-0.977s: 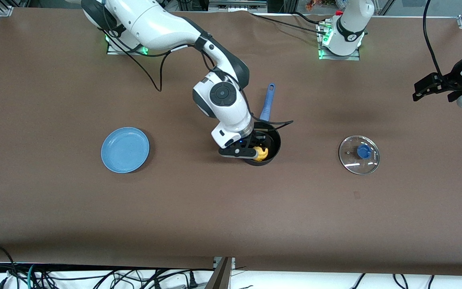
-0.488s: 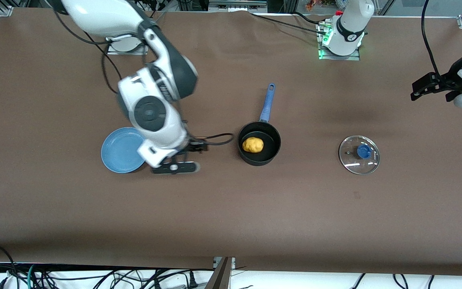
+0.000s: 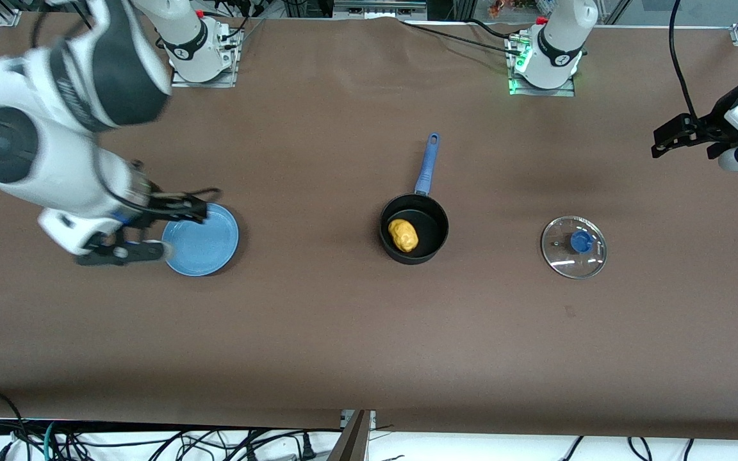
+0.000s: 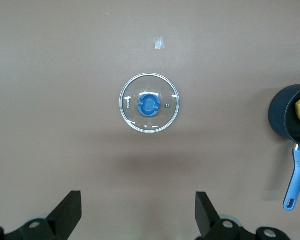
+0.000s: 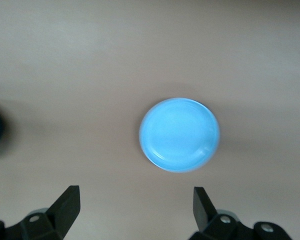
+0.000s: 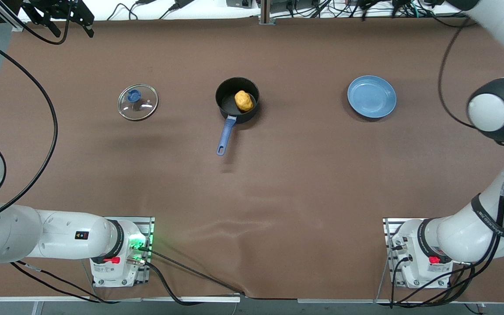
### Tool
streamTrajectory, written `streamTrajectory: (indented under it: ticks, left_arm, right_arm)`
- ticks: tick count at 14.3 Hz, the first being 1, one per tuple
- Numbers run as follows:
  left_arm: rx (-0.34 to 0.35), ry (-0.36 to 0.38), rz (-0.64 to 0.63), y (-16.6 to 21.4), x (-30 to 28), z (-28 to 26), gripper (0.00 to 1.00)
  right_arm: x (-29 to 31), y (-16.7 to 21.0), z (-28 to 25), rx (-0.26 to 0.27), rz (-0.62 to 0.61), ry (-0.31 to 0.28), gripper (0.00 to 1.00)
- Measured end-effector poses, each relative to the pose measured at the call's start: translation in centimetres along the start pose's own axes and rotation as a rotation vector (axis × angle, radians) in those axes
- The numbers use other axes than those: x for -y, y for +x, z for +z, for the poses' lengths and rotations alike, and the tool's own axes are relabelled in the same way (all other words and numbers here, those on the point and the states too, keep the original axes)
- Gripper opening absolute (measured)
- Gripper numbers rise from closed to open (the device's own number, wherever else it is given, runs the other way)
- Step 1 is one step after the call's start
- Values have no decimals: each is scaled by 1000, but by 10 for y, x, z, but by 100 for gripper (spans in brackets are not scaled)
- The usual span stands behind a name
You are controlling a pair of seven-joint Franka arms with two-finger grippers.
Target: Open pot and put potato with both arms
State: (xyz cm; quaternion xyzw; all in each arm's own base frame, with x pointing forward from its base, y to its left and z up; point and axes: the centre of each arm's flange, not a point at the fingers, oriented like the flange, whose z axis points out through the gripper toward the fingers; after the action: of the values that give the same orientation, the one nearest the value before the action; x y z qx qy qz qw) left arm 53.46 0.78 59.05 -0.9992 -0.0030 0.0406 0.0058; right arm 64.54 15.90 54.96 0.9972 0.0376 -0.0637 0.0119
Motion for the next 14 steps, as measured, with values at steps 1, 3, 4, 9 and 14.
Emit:
streamTrajectory:
  ticks: [1,3,4,9,14]
  left_arm:
    - [1,0,0,0,0,0,100]
    - [2,0,1,0,-1,0,100]
    - [2,0,1,0,-1,0,100]
    - [2,1,7,-1,-4,0,100]
    - [7,1,11,-1,-6,0,100]
  right_arm:
    - [-21,-12,-14,6,16,-1,100]
    - [-41,-39,-41,-8,33,-4,100]
    - [-42,-52,-52,-16,34,-6,100]
    - [-79,-98,-89,-48,100,-14,100]
    - [-89,-109,-72,12,116,-21,100]
